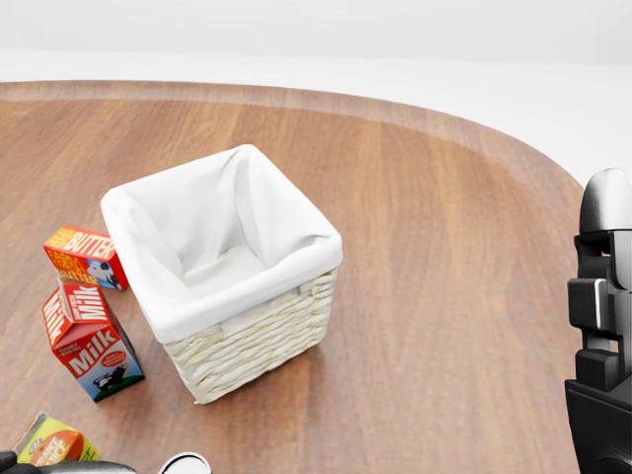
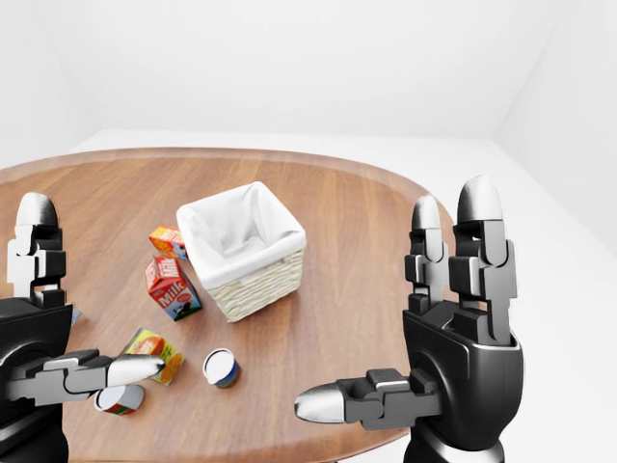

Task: Pick up the orange juice, and put it in the basket.

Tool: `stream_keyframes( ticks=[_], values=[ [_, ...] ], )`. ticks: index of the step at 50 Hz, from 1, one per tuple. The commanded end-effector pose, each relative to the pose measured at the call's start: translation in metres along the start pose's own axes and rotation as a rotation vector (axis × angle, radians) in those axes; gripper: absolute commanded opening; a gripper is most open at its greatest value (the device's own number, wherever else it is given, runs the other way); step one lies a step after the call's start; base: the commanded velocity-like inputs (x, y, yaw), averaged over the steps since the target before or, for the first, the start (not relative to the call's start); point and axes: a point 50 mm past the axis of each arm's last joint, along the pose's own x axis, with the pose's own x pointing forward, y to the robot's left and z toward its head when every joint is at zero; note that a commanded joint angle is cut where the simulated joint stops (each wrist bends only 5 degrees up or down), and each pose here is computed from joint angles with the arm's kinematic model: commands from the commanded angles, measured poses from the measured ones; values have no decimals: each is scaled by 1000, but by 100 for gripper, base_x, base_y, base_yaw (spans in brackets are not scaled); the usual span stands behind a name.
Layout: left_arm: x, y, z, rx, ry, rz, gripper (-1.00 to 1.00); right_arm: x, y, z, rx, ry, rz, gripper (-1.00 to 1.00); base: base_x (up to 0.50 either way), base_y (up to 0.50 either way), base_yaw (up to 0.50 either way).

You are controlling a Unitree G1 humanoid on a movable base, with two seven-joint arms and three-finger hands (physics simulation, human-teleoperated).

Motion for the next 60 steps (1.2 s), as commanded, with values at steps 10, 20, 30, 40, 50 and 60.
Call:
stream_keyframes(
  ticks=[10, 20, 30, 40, 50, 60],
  values=[
    [-1, 0, 0, 1, 4, 1, 100, 0, 1, 0, 4, -1, 1, 100, 46, -35, 0],
    [-1, -1, -1, 2, 8, -5, 100, 1, 3, 0, -47, -9, 12, 100, 33, -17, 0],
    [-1, -1, -1, 1, 7, -3, 100, 1, 1, 1, -11, -10, 12, 100, 12, -31, 0],
    [-1, -1, -1, 2, 10, -6, 100, 0, -1, 1, -9, -7, -2, 100, 26, -45, 0],
    [-1, -1, 0, 2, 5, -5, 100, 2, 1, 1, -12, -14, 4, 100, 32, -43, 0],
    [-1, -1, 0, 1, 7, -10, 100, 3, 2, -1, -48, -4, -5, 100, 14, -5, 0]
  ],
)
